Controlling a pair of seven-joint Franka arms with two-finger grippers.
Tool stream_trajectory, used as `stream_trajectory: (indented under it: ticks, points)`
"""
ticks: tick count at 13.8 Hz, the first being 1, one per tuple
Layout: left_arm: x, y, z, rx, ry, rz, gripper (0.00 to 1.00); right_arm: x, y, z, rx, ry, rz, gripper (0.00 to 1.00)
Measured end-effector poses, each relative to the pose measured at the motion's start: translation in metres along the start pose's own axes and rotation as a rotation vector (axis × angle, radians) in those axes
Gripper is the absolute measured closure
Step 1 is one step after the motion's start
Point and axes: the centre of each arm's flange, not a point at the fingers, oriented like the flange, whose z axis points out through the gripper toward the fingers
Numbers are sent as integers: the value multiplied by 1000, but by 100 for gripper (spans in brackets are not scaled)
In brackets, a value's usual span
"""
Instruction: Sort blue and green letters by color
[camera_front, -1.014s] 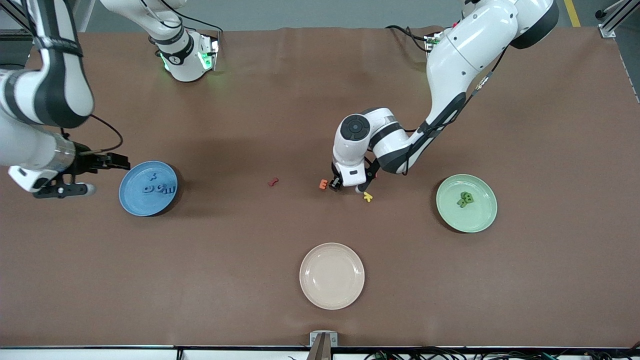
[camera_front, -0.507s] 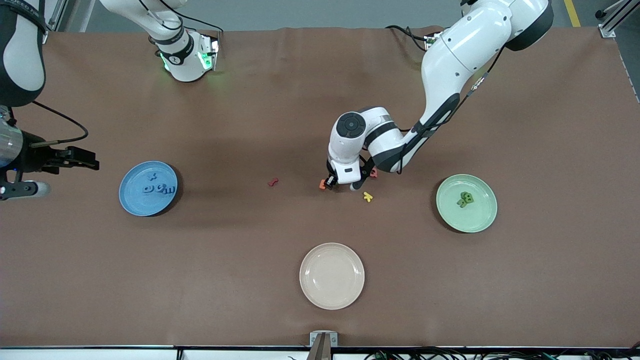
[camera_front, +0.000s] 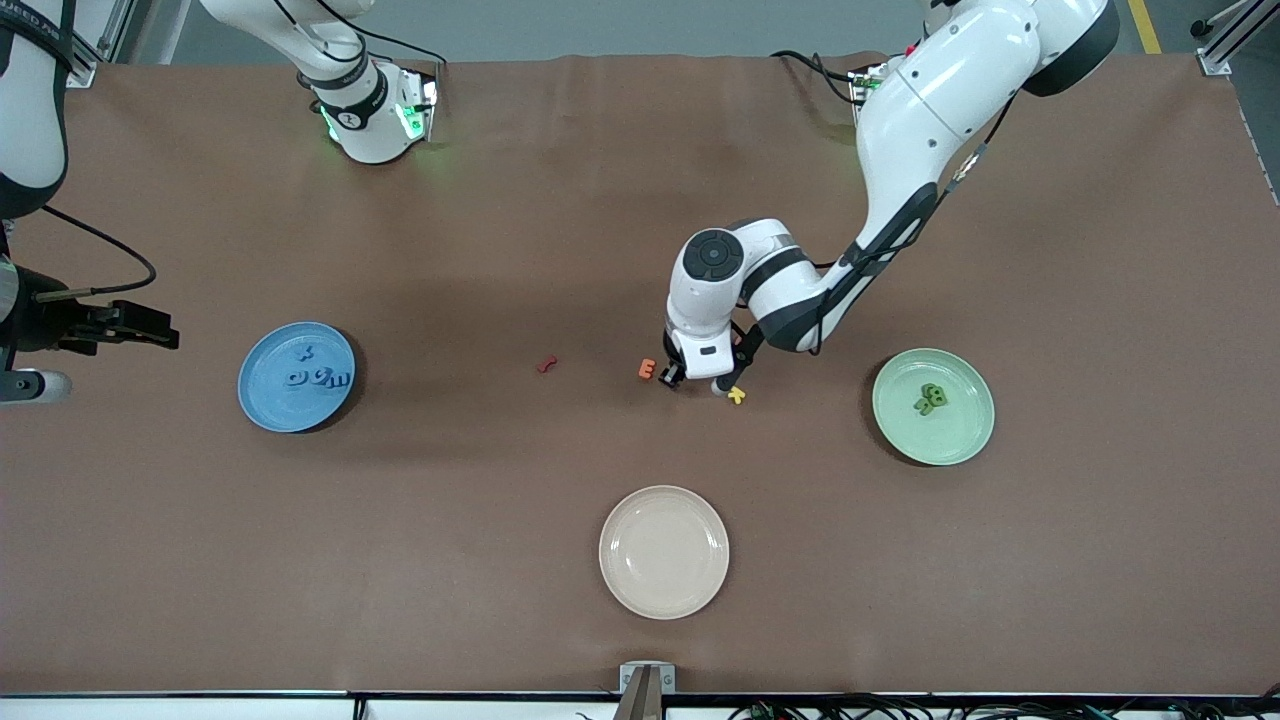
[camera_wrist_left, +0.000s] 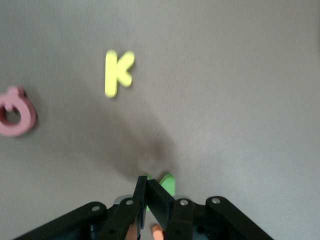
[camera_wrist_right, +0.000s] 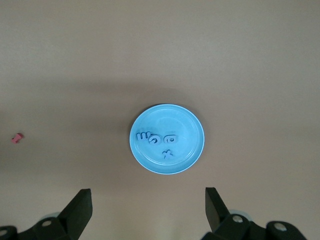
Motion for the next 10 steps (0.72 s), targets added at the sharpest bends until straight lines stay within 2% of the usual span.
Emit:
stream_trajectory:
  ticks: [3, 5, 6, 7, 8, 9, 10]
  points:
    - [4, 2, -8, -5, 11, -1, 95, 0, 12, -4, 0, 10, 19, 0]
    - [0, 2, -6, -2, 9, 4, 81, -1, 17, -10, -1, 21, 27, 0]
    - [-4, 0, -2, 5, 6, 14, 81, -1, 17, -11, -1, 22, 27, 0]
    - [-10, -2, 3, 12, 2, 44, 76, -1, 17, -10, -1, 21, 27, 0]
    - [-17, -4, 6, 17, -2, 73, 66, -2, 17, -10, 0, 16, 27, 0]
    - [-24, -6, 8, 20, -5, 95, 60, -2, 17, -8, 1, 8, 28, 0]
    - [-28, -6, 10, 21, -7, 111, 60, -3, 18, -7, 2, 0, 30, 0]
